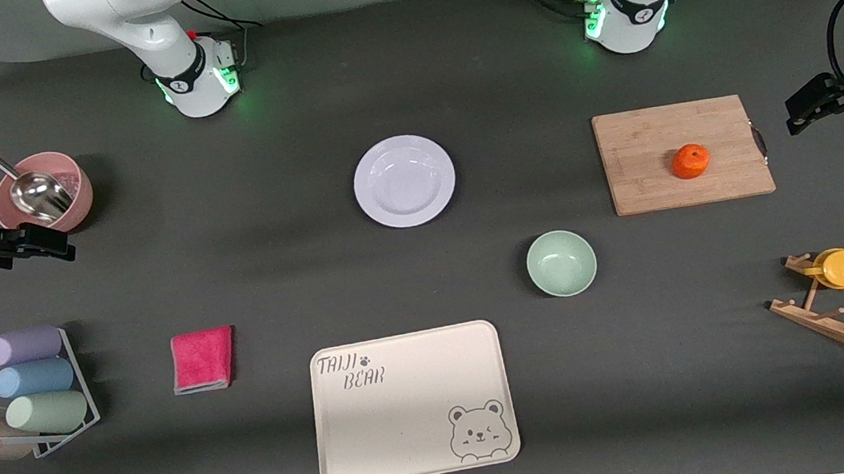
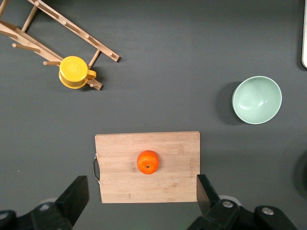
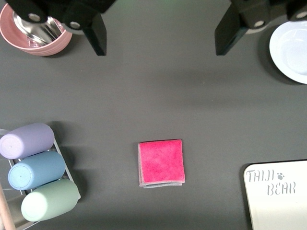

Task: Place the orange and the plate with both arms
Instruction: 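Reach the left gripper toward the orange on the cutting board, then grasp the orange with the left gripper while the right gripper reaches the plate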

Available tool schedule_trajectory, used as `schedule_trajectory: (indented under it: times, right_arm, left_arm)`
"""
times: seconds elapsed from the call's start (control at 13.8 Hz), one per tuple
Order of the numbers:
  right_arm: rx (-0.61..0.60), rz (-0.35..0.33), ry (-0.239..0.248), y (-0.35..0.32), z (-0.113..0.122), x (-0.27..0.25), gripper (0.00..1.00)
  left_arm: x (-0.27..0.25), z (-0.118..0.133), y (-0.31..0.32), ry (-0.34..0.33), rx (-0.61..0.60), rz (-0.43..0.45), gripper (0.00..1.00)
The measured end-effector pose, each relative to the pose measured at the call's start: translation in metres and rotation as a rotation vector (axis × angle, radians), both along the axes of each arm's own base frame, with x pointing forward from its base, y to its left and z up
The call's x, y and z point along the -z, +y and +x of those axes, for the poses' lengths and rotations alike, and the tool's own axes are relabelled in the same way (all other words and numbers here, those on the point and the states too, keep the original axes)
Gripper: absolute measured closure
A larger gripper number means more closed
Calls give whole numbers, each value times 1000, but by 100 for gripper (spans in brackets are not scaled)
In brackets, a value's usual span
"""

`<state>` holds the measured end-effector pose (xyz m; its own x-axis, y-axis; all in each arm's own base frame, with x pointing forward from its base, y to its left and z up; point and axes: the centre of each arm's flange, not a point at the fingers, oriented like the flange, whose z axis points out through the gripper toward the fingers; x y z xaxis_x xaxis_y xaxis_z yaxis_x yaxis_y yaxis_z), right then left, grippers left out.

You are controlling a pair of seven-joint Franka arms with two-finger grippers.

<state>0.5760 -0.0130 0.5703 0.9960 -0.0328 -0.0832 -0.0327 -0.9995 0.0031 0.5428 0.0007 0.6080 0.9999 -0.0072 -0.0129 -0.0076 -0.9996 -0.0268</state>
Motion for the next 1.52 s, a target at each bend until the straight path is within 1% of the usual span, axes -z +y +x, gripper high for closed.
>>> schedule_trajectory:
  times: [0.29, 0.36, 0.51, 0.72, 0.87, 1.01, 1.16, 1.37, 1.52]
  right_arm:
    - [0, 0, 0, 0, 0, 0, 0]
    - [0, 0, 0, 0, 0, 0, 0]
    - [0, 0, 0, 0, 0, 0, 0]
    - [-3, 1, 3, 2, -2, -2, 0]
    - [-16, 3, 3, 9, -8, -10, 0]
    - [-17, 6, -4, 22, -20, -21, 0]
    - [2, 28, -4, 33, -39, -28, 0]
    - [35, 47, -4, 50, -68, -34, 0]
    - [62, 48, -7, 77, -88, -33, 0]
  left_arm:
    - [1, 0, 0, 3, 0, 0, 0]
    - [3, -1, 0, 12, 1, 0, 0]
    - [17, -5, 0, 68, 2, 0, 0]
    - [73, -10, 3, 159, -2, 6, 0]
    - [123, -13, 9, 178, -6, 15, 0]
    - [181, -22, 17, 184, -16, 14, 1]
    - [231, -40, 30, 175, -38, 10, 0]
    - [285, -67, 37, 146, -50, 4, 0]
    - [310, -83, 35, 127, -48, 1, 0]
